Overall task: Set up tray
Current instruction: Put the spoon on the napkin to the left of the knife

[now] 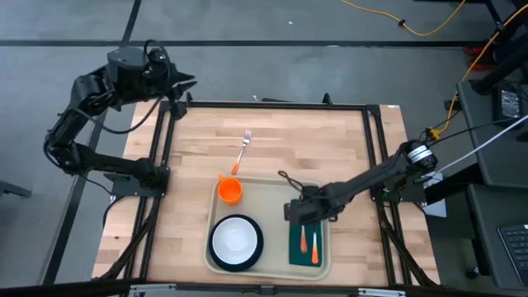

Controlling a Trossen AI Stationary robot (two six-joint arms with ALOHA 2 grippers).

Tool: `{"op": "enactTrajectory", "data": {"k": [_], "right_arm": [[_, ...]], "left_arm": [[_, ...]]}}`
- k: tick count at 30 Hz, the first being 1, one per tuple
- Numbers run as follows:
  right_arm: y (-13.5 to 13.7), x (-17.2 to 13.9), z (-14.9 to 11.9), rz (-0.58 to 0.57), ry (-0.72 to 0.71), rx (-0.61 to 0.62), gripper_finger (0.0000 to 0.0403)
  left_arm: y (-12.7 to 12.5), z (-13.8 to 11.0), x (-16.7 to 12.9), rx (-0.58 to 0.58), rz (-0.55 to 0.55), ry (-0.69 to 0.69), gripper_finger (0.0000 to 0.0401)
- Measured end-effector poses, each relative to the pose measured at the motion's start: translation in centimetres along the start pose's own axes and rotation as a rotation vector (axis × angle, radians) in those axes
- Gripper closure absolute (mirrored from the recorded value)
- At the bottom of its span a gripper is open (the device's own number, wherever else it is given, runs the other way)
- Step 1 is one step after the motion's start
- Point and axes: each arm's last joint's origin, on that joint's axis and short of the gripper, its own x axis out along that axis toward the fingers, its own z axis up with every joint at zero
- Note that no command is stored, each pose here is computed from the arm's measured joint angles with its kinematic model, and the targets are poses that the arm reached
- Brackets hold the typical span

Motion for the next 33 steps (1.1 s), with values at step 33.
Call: {"op": "enactTrajectory", "data": {"k": [33], "right_arm": [[-0.7,4.2,-1.8,-0.144,0.029,0.058,0.0388]], "left_arm": [[-0.4,0.1,0.6,-0.024,-0.1,0.0,0.034]]}}
